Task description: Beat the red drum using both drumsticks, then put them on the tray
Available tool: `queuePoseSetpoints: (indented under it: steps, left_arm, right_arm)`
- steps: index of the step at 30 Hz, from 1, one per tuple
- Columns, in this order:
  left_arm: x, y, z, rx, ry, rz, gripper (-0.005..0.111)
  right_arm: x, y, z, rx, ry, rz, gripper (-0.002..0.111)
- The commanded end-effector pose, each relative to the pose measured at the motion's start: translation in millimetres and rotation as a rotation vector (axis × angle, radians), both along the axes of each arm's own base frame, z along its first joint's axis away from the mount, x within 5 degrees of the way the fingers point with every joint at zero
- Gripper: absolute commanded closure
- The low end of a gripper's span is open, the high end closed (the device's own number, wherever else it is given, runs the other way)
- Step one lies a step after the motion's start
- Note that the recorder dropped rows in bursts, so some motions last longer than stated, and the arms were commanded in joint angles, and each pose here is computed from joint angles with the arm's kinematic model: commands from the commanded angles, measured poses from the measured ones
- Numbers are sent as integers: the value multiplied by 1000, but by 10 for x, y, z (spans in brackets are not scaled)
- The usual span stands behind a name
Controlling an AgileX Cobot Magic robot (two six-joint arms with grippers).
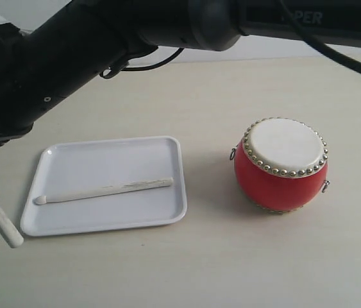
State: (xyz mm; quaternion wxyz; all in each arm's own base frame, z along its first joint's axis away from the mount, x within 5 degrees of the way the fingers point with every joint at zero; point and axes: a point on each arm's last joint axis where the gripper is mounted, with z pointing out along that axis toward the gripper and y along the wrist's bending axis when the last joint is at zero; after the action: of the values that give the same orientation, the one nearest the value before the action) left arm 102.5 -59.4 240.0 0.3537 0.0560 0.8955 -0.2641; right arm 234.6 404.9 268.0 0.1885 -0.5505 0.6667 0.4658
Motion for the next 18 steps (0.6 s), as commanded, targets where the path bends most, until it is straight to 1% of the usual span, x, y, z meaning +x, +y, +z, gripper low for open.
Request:
queuePoseSetpoints:
  steps: [1, 3, 4, 6, 9, 10, 12, 13, 14, 16, 17, 18]
  left_arm:
    - [17, -12, 78, 3, -39, -16, 65]
    - [19, -11, 87, 4, -42, -17, 47]
    - [19, -11, 87, 4, -42, -17, 43]
    - [17, -8, 81, 15, -42, -22, 42]
    - [7, -10, 73, 21, -31, -31, 47]
    - [2, -11, 77, 21, -31, -34, 50]
    - [-11, -22, 108, 22, -19, -54, 58]
    - [-16, -27, 131, 21, -15, -64, 65]
    - [-22, -29, 173, 31, -19, -79, 72]
    - [-29, -17, 258, 67, -46, -99, 91]
    - [-39, -3, 311, 90, -69, -106, 102]
    - [-49, 12, 367, 106, -95, -105, 106]
  right_arm:
    - [65, -28, 69, 32, 19, -35, 108]
    - [156, -67, 75, 40, 20, -74, 108]
    - [202, -89, 76, 42, 18, -92, 108]
    - [346, -162, 78, 45, 14, -152, 108]
    - [636, -335, 77, 47, 6, -278, 108]
    - [726, -392, 77, 42, 0, -320, 108]
    - [943, -535, 70, -12, -47, -423, 108]
    - [1024, -581, 57, -50, -83, -466, 108]
    - [1089, -620, 52, -121, -146, -502, 108]
    - [1163, -672, 42, -244, -238, -515, 108]
    - [1180, -680, 34, -308, -283, -499, 108]
    - [1190, -682, 45, -360, -335, -475, 108]
